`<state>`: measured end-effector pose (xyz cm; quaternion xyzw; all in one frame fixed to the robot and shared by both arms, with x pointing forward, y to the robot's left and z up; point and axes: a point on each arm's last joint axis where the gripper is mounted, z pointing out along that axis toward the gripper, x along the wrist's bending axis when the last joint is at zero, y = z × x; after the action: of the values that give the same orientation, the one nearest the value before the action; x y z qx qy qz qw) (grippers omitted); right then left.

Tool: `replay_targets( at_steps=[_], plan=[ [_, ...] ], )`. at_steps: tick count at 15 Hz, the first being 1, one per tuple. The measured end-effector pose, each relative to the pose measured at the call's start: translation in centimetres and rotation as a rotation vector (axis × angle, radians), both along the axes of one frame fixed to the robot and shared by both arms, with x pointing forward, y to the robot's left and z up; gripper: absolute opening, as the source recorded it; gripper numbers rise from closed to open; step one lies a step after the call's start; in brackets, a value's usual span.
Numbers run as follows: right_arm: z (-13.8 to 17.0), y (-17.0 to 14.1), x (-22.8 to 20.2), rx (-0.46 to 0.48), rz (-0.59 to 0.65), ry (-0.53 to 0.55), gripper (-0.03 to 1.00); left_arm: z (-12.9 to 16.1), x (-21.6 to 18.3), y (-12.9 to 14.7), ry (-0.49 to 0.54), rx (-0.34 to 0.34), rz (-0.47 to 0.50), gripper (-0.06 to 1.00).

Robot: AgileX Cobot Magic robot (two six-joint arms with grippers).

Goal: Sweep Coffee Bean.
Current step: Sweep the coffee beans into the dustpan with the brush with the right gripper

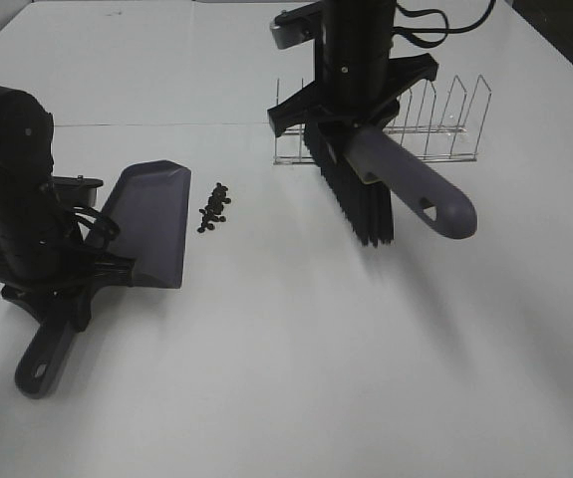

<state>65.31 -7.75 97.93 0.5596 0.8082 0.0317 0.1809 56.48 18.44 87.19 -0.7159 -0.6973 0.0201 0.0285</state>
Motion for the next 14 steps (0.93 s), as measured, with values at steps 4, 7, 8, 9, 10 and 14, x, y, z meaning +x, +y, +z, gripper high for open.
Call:
replay_targets(
  at_steps=[4, 7, 8, 9, 10, 14],
  plan=[
    [-3.7, 3.0, -0.2, -0.049, 0.065, 0.027, 0.28, 0.0, 0.0, 0.0, -0.004, -0.001, -0.001, 0.27],
    [-6.4, 3.9, 1.3, -0.092, 0.062, 0.061, 0.28, 0.0, 0.0, 0.0, -0.004, -0.001, -0.001, 0.27],
    [-6.6, 4.4, 1.9, -0.077, 0.074, 0.051, 0.28, 0.0, 0.0, 0.0, -0.004, -0.001, -0.001, 0.27],
    [-7.0, 5.1, 2.5, -0.050, 0.093, 0.043, 0.28, 0.0, 0.0, 0.0, -0.005, -0.002, -0.002, 0.27],
    [-7.4, 5.7, 2.8, -0.017, 0.103, 0.046, 0.28, 0.0, 0.0, 0.0, -0.005, -0.002, -0.002, 0.27],
    [-8.9, 9.6, 1.5, 0.036, 0.172, 0.066, 0.28, 0.0, 0.1, -0.1, -0.013, -0.006, 0.000, 0.27]
  ],
)
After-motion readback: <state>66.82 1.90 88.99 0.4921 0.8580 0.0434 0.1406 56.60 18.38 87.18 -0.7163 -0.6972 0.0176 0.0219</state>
